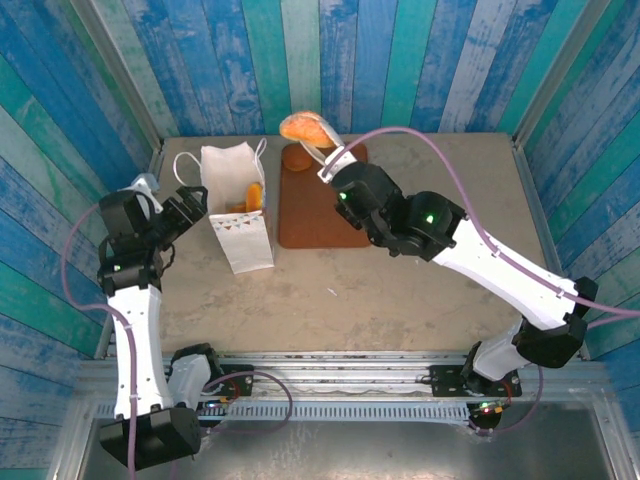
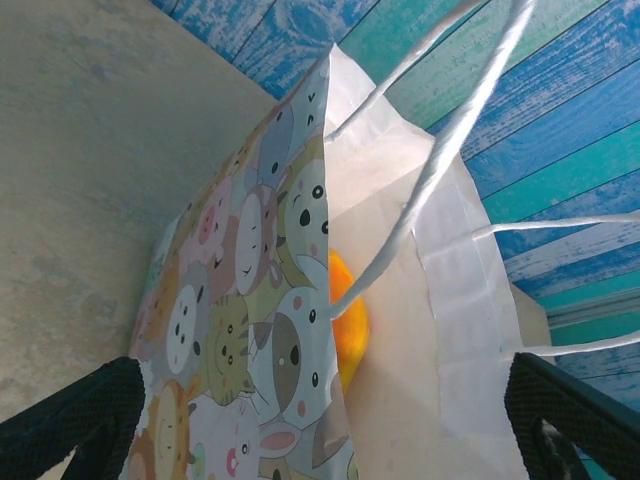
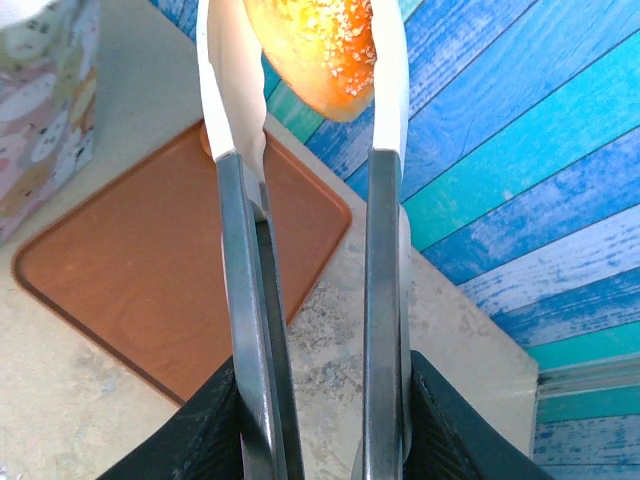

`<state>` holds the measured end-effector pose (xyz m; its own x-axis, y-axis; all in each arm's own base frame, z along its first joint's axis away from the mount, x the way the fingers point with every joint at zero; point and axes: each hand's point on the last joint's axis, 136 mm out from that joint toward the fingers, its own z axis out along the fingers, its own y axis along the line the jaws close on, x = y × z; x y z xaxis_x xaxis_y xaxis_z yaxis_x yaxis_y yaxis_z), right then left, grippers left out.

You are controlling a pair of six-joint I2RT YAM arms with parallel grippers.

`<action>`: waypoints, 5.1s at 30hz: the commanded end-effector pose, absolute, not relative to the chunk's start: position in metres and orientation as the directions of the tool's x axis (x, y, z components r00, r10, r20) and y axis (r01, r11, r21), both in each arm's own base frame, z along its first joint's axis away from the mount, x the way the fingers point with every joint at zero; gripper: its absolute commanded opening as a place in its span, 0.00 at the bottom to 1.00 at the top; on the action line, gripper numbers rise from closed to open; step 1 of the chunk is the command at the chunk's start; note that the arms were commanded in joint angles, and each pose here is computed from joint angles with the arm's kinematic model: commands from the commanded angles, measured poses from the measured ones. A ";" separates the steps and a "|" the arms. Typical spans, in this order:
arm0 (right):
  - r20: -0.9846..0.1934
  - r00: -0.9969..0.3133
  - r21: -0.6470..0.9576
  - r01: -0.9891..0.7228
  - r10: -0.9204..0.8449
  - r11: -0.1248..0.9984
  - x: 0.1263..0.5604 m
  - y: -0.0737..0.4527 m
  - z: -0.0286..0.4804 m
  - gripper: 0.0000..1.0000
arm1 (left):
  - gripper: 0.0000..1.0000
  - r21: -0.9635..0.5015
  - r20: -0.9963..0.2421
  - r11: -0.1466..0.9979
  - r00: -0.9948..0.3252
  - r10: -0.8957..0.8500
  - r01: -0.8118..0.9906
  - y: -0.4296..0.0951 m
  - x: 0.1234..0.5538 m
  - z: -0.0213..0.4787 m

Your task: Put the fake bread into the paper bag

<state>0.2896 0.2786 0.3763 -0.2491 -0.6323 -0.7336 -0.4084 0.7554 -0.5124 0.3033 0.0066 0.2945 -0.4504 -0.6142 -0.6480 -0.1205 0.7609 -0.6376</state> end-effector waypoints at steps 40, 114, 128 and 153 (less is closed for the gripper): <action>-0.831 -0.312 -0.216 -0.582 -0.461 0.784 0.245 0.435 0.356 0.33 | 0.48 -0.684 -0.601 0.722 -0.481 -0.639 -0.104 0.003 0.321 0.262; -0.923 -0.376 0.106 -0.445 -0.079 0.889 0.258 0.271 0.411 0.55 | 0.98 -0.575 -0.746 0.812 -0.345 -0.569 -0.097 0.016 0.290 0.345; -0.717 -0.695 0.219 -0.294 -0.050 0.930 0.306 0.222 0.291 0.55 | 0.94 -0.574 -0.739 0.812 -0.361 -0.568 -0.103 0.013 0.285 0.337; -0.599 -0.618 -0.120 -0.560 -0.509 0.820 0.454 0.301 0.169 0.56 | 0.94 -0.582 -0.709 0.812 -0.465 -0.531 -0.039 0.002 0.305 0.297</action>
